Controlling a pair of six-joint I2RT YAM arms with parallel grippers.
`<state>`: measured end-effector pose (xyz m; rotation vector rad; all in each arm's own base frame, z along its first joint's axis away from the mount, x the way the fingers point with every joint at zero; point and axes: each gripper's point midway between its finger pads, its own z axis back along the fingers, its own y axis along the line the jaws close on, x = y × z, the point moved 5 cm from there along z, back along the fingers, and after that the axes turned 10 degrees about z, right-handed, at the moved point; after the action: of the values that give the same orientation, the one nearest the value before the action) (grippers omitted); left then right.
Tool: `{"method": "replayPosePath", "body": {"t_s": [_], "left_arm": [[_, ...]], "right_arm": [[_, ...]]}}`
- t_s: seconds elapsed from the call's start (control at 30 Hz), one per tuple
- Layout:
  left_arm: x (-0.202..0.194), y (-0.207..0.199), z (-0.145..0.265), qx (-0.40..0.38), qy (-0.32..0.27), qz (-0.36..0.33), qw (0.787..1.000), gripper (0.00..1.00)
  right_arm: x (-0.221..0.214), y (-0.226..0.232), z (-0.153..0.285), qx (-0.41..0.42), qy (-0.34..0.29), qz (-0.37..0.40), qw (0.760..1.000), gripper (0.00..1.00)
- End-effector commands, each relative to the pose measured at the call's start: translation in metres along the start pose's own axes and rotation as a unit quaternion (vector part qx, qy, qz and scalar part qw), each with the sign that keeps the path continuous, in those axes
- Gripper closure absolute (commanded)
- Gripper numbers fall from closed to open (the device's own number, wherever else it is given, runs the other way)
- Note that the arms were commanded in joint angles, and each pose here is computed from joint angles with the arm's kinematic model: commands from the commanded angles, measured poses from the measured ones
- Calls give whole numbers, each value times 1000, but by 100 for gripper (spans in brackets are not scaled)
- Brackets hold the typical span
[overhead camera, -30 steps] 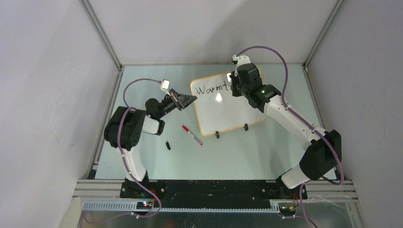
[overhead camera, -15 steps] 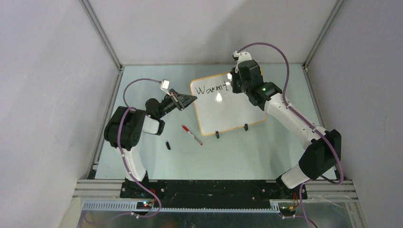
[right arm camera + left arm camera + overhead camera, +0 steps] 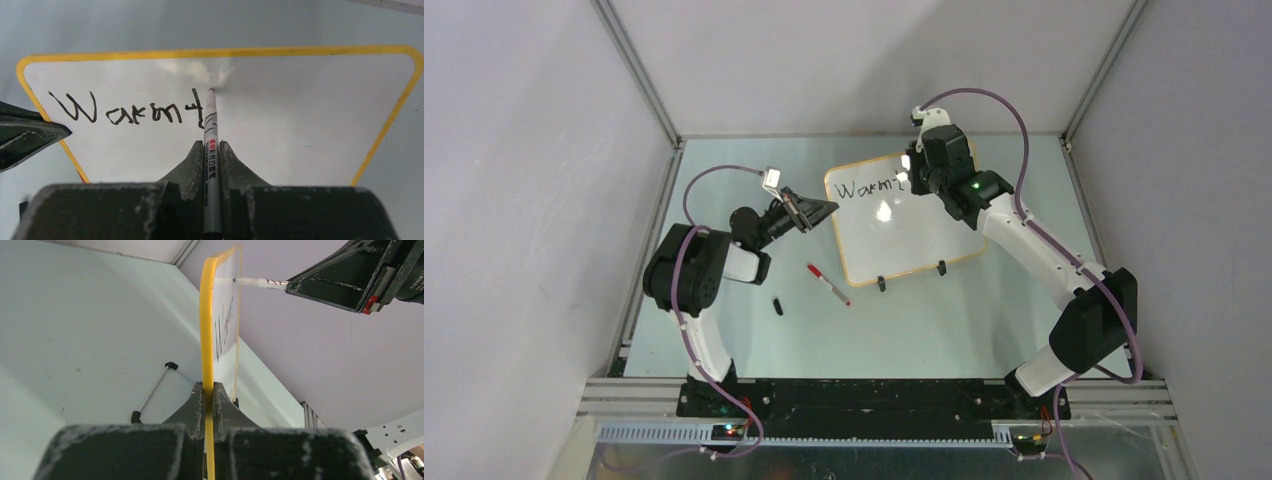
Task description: Write a sentence on the whiteboard
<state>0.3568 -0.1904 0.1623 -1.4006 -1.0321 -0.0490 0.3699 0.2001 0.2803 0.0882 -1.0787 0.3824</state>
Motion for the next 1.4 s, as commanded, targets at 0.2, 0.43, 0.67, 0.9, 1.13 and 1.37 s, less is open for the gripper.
{"method": "replayPosePath", "body": {"t_s": [0.2,0.43,0.67,0.9,1.13,1.37], "left_arm": [[6,-6,-4,-23,-1,-31,999,100],[6,-6,-3,-22,-2,-30,999,100],[6,-7,-3,-24,-3,-31,999,100],[6,-7,-3,-24,-3,-31,999,100],[6,-7,-3,-25,-3,-31,999,100],[6,-7,-3,-25,-3,-30,999,100]], "right_arm": [[2,-3,5,-5,-6,-3,1000,100],[-11,0,8,-7,10,0,1000,100],[-22,-2,13,-12,23,-1,1000,100],[-29,0,15,-7,29,-4,1000,100],[-29,2,15,-5,27,-4,1000,100],[-21,2,14,-1,8,-6,1000,100]]}}
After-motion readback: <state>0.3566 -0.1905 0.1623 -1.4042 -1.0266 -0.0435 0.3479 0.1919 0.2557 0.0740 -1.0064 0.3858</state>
